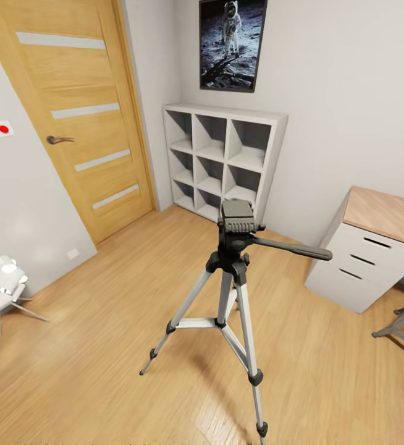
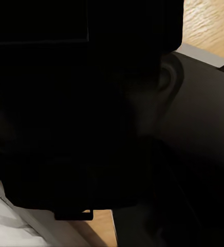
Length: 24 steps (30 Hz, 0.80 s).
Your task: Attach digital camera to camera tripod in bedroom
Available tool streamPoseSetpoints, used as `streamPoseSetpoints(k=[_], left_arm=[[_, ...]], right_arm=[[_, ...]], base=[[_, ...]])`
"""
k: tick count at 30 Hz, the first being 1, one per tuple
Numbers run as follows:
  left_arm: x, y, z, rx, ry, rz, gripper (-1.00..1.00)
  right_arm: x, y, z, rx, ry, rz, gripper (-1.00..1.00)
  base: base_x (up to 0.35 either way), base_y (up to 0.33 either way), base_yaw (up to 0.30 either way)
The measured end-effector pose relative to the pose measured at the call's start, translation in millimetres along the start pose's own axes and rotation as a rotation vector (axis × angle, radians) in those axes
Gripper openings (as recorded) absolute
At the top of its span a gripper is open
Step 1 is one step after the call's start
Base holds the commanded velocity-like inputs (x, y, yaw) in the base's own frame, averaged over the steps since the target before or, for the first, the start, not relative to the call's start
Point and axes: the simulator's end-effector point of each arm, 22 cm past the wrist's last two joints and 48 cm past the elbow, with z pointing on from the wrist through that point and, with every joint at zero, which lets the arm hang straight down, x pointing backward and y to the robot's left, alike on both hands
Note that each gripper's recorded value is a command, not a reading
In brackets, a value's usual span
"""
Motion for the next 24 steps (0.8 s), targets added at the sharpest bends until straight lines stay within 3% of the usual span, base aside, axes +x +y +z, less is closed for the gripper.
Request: streamPoseSetpoints(k=[24], left_arm=[[14.6,5.7,3.9,-0.015,0.036,0.004,-1.00]], right_arm=[[16.1,2.2,2.2,-0.008,0.040,-0.002,1.00]], base=[[0.000,0.000,0.000]])
